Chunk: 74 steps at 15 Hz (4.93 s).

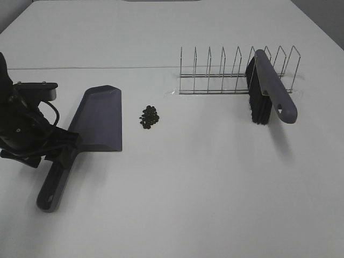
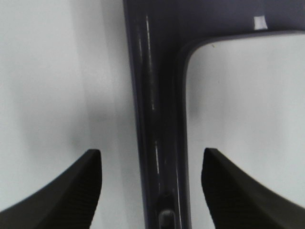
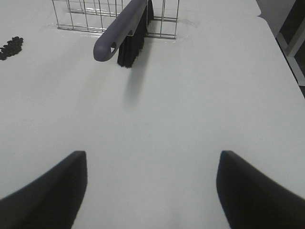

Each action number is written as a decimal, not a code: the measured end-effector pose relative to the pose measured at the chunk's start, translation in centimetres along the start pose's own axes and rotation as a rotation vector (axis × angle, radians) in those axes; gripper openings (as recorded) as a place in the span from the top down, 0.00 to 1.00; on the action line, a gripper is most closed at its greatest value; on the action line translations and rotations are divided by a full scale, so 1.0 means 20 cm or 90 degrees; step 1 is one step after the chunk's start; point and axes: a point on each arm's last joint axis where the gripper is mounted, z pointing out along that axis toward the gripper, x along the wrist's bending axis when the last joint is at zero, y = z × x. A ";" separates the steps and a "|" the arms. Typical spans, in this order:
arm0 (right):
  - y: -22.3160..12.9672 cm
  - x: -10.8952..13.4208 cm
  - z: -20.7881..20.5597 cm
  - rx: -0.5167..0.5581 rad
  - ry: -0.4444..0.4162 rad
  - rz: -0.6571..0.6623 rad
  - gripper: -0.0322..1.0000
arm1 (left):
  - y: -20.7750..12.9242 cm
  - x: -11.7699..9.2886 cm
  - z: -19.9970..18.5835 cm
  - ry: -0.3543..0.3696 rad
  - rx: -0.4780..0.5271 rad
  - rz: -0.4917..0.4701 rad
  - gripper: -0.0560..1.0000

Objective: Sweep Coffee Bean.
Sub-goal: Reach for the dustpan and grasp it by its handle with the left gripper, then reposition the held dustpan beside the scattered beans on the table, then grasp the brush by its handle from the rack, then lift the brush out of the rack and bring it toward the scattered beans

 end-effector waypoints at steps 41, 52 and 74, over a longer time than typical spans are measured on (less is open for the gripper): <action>0.61 -0.06 0.90 0.235 0.039 0.055 0.32 | 0.10 -0.02 -0.12 -0.015 -0.118 -0.011 0.61; 0.95 0.18 1.81 0.399 0.101 0.032 0.43 | 0.10 -0.02 -0.12 -0.015 -0.118 -0.011 0.61; 0.64 0.20 2.50 0.586 -0.015 0.071 0.63 | 0.10 -0.02 -0.12 -0.015 -0.119 -0.011 0.61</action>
